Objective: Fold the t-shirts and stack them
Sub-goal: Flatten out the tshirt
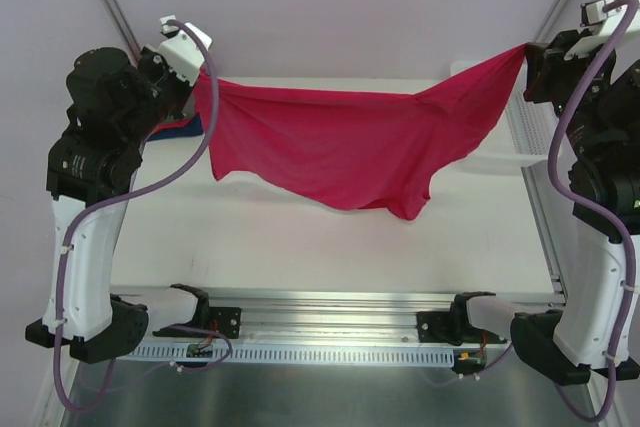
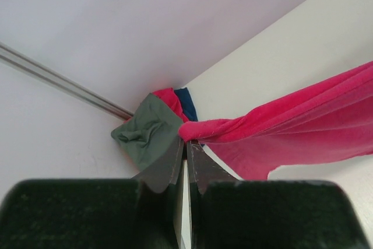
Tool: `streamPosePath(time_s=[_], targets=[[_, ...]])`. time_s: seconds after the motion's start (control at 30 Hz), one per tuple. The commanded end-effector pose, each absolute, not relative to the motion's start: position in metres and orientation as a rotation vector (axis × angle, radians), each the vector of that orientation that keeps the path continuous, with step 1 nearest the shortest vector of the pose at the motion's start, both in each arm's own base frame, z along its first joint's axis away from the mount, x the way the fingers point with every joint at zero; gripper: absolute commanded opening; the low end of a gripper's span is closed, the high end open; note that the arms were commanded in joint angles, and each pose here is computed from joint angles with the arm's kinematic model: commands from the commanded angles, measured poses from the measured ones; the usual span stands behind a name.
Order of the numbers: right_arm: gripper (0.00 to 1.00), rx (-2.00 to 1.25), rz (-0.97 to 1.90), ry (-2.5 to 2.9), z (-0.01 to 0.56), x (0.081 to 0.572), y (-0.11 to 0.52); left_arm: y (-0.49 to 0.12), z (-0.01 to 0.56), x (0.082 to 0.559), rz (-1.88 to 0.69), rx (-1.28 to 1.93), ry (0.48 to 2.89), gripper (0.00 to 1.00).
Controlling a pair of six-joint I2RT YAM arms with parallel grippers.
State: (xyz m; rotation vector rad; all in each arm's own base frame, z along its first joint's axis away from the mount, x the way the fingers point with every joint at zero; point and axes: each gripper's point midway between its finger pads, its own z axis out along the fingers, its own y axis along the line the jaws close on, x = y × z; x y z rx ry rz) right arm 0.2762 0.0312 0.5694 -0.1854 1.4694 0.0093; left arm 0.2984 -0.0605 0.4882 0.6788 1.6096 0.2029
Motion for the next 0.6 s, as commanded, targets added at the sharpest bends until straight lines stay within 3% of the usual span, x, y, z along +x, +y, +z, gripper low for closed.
streamPosePath(time_s=[0.0, 0.27, 0.57], targets=[[0.01, -0.166, 0.104, 1.342, 0.601, 0.252, 0.038, -0.074, 0.501, 0.305, 0.138, 0.675, 1.576, 0.0], [0.01, -0.184, 0.15, 1.221, 0.636, 0.203, 0.042, -0.072, 0.529, 0.282, 0.108, 0.659, 1.515, 0.0], [0.01, -0.145, 0.164, 1.119, 0.654, 0.146, 0.037, -0.064, 0.566, 0.223, 0.08, 0.649, 1.37, 0.0]])
